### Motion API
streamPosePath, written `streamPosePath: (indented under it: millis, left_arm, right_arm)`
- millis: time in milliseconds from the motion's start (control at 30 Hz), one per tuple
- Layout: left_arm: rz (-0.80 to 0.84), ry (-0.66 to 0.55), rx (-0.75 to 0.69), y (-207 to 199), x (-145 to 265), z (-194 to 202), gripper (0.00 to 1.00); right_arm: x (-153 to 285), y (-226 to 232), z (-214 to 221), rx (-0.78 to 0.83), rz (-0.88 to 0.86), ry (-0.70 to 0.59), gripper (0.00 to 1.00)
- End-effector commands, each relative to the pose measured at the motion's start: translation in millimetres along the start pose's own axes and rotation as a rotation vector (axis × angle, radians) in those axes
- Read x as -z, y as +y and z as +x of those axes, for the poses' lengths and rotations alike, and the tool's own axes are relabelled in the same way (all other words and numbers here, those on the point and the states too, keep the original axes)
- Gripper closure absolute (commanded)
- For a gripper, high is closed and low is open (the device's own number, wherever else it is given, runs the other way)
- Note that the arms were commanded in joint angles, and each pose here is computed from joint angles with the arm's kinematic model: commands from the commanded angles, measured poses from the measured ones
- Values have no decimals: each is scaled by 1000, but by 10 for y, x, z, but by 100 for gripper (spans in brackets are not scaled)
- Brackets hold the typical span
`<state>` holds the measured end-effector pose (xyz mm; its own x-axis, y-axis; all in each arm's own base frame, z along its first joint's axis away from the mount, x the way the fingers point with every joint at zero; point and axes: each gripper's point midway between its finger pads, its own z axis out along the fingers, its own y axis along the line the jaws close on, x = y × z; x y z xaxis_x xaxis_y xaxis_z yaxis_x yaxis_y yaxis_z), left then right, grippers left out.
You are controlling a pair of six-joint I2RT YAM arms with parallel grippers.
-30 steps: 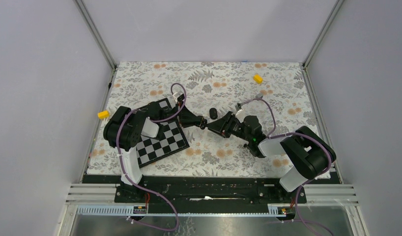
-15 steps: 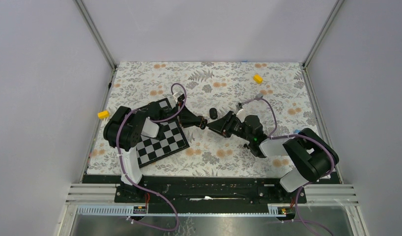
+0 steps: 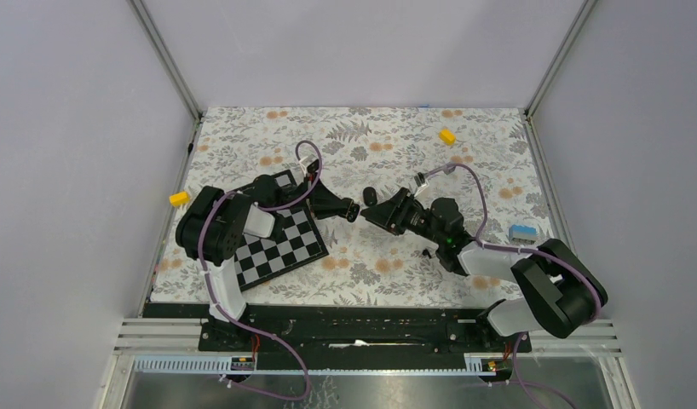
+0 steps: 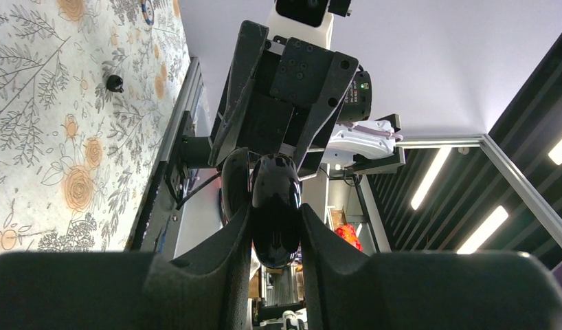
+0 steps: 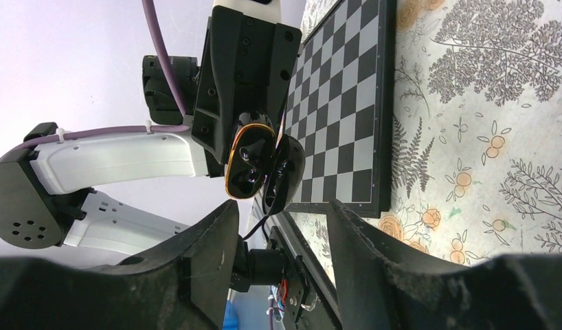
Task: Insert the wireless bluetooth earbuds into the charging case
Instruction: Open the charging case to the charging case, then pass from the left arm to the right
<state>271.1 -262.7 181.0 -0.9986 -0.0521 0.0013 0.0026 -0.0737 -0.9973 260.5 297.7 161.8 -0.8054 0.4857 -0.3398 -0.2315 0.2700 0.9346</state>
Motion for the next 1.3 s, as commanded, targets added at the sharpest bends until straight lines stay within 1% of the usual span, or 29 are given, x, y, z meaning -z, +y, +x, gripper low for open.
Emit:
streamPosePath:
  millis: [0, 233, 333, 433, 533, 600, 700, 800, 833, 867, 900, 967, 1000, 1033, 1133, 1267]
  left_arm:
    - [66, 23, -193, -362, 3, 55, 100]
    - [65, 42, -182, -409, 10, 122, 100]
    - [64, 48, -170, -427, 6, 152, 100]
    - [63, 82, -166, -452, -35, 226, 100]
    - [58, 135, -167, -464, -108, 325, 100]
    - [53, 146, -163, -455, -143, 348, 100]
    - [32, 145, -146, -396, -189, 333, 100]
    - [-15, 145, -149, -300, -259, 295, 100]
    - [-56, 139, -109, -222, -280, 272, 100]
    - [-87, 136, -105, -180, -298, 253, 100]
    - [-118, 138, -129, -154, -318, 235, 100]
    - [-234, 146, -143, -36, -330, 207, 100]
    - [-294, 150, -192, 12, -337, 170, 100]
    - [-332, 172, -210, 34, -336, 182, 100]
    - [-359, 212, -233, 53, -333, 179, 100]
    - [-373, 219, -217, 122, -322, 180, 100]
  right_arm:
    - [9, 265, -168, 90, -74, -50, 42]
    - [19, 414, -180, 122, -130, -44, 42]
    - [19, 424, -191, 162, -107, -36, 42]
    - [42, 444, -219, 213, -85, -37, 42]
    - [83, 443, -267, 310, -32, -35, 40]
    - [132, 453, -339, 429, 16, -40, 40]
    - [255, 361, -421, 549, 125, -39, 34]
    - [406, 235, -504, 624, 242, -46, 31]
    - [448, 217, -526, 640, 264, -51, 30]
    - [482, 218, -538, 655, 275, -55, 30]
    - [514, 215, -540, 664, 281, -59, 30]
    - [565, 218, -541, 680, 280, -72, 30]
    - [586, 223, -541, 686, 276, -80, 30]
    - [604, 233, -544, 695, 270, -89, 29]
    - [666, 227, -545, 717, 269, -107, 26]
    - [734, 201, -563, 725, 296, -120, 24]
